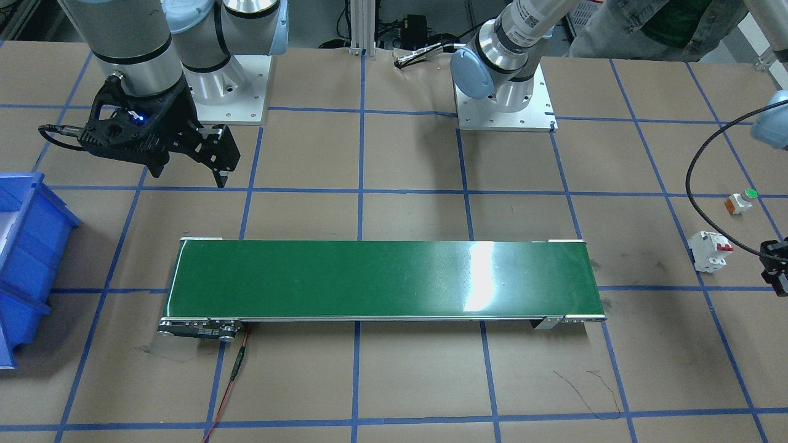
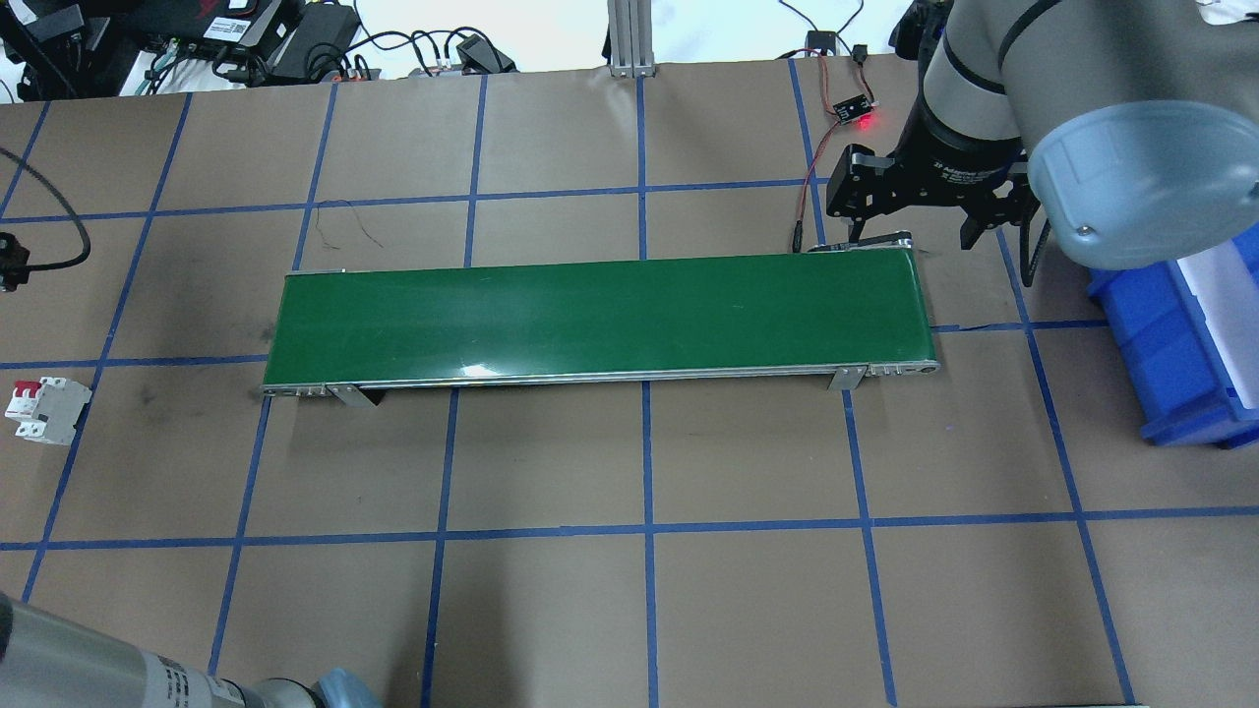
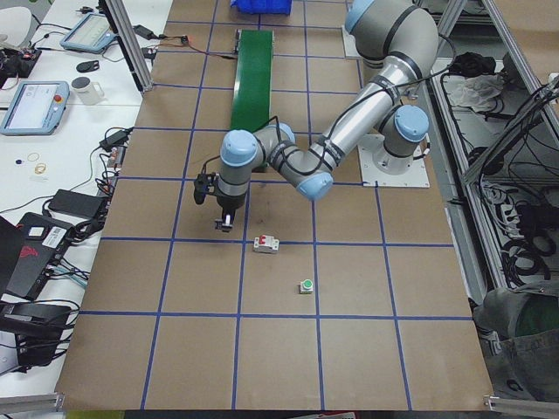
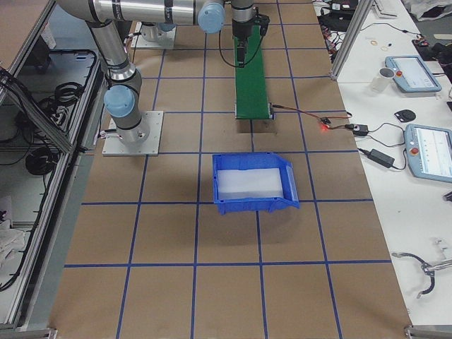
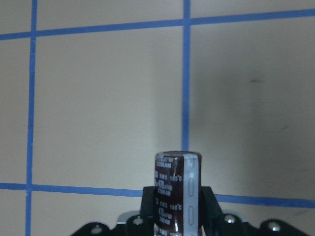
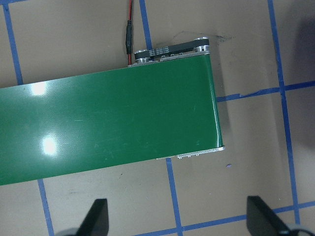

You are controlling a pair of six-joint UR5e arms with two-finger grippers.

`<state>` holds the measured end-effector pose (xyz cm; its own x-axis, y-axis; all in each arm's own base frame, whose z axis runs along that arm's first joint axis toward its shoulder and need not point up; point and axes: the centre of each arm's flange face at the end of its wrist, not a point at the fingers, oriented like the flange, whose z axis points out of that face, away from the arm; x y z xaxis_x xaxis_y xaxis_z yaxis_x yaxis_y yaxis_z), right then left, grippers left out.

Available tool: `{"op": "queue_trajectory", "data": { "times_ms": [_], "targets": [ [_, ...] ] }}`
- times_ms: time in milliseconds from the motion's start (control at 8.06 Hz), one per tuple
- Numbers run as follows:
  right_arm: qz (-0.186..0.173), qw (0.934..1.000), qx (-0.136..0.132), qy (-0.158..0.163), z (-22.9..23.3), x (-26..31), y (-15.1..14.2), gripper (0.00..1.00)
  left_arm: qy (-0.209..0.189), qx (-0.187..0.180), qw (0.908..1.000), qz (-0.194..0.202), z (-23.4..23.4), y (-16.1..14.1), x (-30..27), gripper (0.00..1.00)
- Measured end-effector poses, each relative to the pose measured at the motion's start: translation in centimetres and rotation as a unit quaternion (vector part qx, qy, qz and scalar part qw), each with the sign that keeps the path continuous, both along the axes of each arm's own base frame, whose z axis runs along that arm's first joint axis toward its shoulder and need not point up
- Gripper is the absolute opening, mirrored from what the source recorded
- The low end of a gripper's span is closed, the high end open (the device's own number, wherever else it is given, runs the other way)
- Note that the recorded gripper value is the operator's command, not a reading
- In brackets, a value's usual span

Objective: Move capacitor from left to right
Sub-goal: 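Carry the capacitor with the left gripper over the conveyor's near end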

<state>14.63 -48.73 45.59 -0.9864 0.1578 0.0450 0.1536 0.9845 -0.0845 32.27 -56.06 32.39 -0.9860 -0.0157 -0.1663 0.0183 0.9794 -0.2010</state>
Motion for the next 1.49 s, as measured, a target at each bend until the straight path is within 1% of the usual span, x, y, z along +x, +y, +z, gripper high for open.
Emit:
{"op": "queue_trajectory", "data": {
  "times_ms": [248, 372, 620, 869, 993, 1241, 1489],
  "targets": [
    [0.000, 1.0000, 0.000, 0.000, 0.0, 0.0, 0.0, 1.00, 0.002, 0.009, 0.9998, 0.018, 5.1, -0.6, -7.7, 0.00],
    [0.000, 1.0000, 0.000, 0.001, 0.0, 0.0, 0.0, 1.00, 0.007, 0.009, 0.9998, 0.018, 6.7, -1.0, -11.5, 0.00],
    [0.000, 1.0000, 0.000, 0.002, 0.0, 0.0, 0.0, 1.00, 0.029, 0.015, 0.9992, -0.022, 7.4, -2.2, -19.1, 0.00],
    [0.000, 1.0000, 0.001, 0.004, 0.0, -0.1, 0.0, 1.00, 0.054, 0.042, 0.9956, -0.064, 6.5, -2.7, -24.5, 0.00],
    [0.000, 1.0000, 0.001, 0.004, 0.0, -0.1, 0.0, 1.00, 0.064, 0.061, 0.9933, -0.074, 5.6, -2.8, -26.8, 0.00],
    [0.000, 1.0000, 0.002, 0.005, 0.0, -0.1, 0.0, 1.00, 0.081, 0.091, 0.9908, -0.060, 3.2, -2.3, -29.8, 0.00],
    [0.000, 1.0000, 0.002, 0.006, 0.0, -0.1, 0.0, 1.00, 0.091, 0.110, 0.9888, -0.043, 1.0, -2.4, -31.2, 0.00]
  ]
}}
